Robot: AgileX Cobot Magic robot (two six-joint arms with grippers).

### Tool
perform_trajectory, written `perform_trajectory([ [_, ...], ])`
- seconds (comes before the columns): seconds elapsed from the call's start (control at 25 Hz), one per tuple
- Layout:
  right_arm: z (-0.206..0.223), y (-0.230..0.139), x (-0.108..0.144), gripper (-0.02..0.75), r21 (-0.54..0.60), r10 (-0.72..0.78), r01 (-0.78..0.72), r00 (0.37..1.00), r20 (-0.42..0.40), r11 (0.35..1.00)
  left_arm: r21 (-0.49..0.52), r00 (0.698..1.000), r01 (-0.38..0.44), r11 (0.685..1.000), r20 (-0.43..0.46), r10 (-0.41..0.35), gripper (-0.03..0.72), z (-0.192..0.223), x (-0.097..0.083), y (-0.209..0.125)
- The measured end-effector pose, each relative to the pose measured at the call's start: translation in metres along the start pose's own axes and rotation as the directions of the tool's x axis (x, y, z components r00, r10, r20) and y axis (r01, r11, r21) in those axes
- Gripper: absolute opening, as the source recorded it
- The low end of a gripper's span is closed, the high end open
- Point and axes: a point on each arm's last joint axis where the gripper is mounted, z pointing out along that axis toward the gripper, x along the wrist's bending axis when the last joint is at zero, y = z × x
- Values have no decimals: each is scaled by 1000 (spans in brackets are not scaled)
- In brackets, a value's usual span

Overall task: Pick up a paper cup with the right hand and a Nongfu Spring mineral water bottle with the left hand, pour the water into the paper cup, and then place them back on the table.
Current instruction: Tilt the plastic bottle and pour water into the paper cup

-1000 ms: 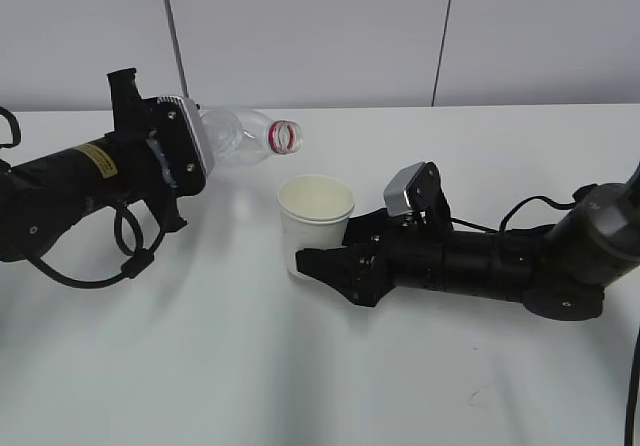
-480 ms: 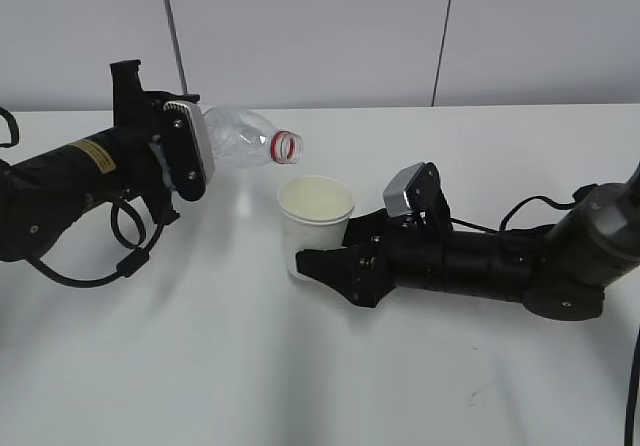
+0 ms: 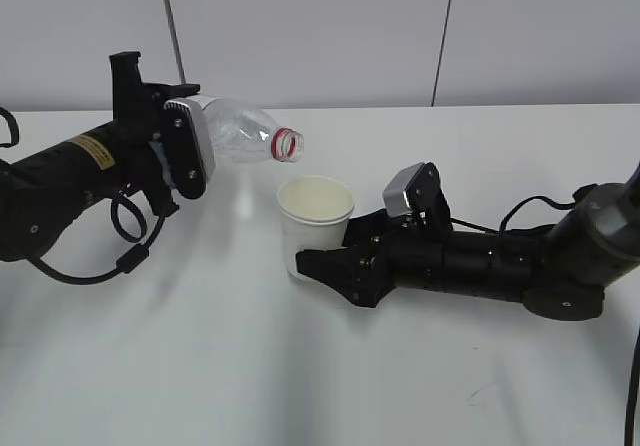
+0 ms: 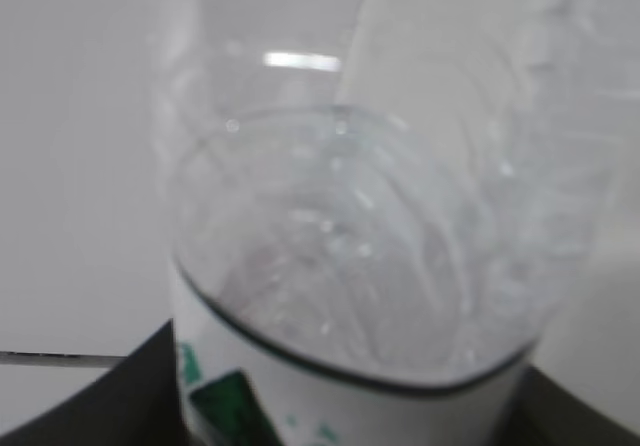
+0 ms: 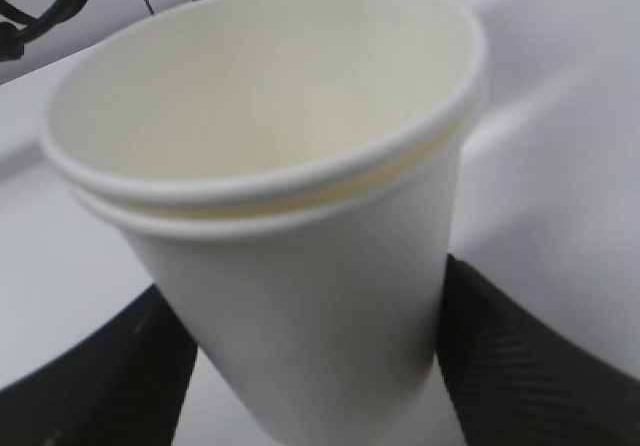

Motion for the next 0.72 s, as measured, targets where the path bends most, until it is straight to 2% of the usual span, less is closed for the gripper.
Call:
perform_trajectory([
  [0.72,0,0,0,538,2,0,0,1000,1,1000,-1,996,-88,996,-5,88,405,0,0,0],
])
